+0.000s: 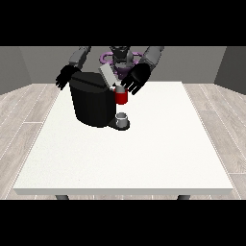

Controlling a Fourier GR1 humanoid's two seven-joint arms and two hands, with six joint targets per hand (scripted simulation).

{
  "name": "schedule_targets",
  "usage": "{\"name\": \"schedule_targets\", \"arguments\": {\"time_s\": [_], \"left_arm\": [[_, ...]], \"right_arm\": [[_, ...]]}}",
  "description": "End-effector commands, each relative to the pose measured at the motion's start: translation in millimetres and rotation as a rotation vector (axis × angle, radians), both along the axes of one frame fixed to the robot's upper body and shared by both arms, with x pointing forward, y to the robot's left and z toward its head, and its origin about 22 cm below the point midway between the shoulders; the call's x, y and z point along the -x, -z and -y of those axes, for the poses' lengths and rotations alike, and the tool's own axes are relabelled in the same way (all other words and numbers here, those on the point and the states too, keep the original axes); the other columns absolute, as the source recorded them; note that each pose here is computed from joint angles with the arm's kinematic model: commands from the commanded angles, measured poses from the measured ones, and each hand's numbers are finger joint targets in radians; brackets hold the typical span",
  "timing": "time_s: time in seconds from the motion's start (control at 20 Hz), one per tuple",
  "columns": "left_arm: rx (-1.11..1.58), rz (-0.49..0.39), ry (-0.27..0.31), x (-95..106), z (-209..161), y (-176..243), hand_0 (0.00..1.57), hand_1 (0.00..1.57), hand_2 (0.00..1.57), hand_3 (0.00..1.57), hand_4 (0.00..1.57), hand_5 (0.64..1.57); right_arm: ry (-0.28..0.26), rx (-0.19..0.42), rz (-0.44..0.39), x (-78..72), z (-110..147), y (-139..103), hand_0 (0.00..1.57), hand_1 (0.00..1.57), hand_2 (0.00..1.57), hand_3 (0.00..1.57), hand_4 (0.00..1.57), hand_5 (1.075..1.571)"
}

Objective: Insert the coffee pod into the coffee machine and close the lid

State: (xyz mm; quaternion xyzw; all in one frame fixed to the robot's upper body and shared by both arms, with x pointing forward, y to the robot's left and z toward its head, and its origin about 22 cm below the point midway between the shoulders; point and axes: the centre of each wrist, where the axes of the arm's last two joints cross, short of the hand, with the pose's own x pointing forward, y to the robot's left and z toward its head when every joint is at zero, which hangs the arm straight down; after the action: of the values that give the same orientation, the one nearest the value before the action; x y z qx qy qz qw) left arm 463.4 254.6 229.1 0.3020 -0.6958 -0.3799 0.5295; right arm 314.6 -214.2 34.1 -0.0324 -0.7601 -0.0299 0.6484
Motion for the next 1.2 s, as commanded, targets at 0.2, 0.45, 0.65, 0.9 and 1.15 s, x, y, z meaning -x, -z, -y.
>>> {"name": "schedule_targets", "arguments": {"time_s": [0.2,0.45,0.65,0.9,1.15], "left_arm": [[-0.032,0.015,-0.013,2,-15,0,1.05,1.05,1.12,0.95,0.37,1.571],[-0.041,0.005,0.021,1,-10,1,1.07,1.07,1.12,0.93,0.37,1.571],[-0.119,-0.039,0.053,6,-28,28,0.00,0.00,0.38,0.11,0.00,1.571],[-0.159,-0.046,0.050,5,-26,8,0.00,0.00,0.00,0.00,0.00,1.571],[-0.139,-0.051,0.048,2,-13,5,0.00,0.00,0.00,0.00,0.00,1.571]], "right_arm": [[-0.014,-0.004,-0.003,7.8,9,12,0.00,0.00,0.00,0.00,0.41,1.571],[0.016,-0.005,0.009,1.5,-5,3,0.00,0.00,0.00,0.00,0.48,1.571],[-0.015,0.011,-0.009,12.6,2,8,0.00,0.00,0.00,0.00,0.46,1.571],[0.001,-0.032,-0.003,-2.2,9,-3,0.00,0.00,0.00,0.00,0.41,1.571],[0.029,0.005,-0.035,6.3,-6,12,0.00,0.00,0.00,0.00,0.36,1.571]]}}
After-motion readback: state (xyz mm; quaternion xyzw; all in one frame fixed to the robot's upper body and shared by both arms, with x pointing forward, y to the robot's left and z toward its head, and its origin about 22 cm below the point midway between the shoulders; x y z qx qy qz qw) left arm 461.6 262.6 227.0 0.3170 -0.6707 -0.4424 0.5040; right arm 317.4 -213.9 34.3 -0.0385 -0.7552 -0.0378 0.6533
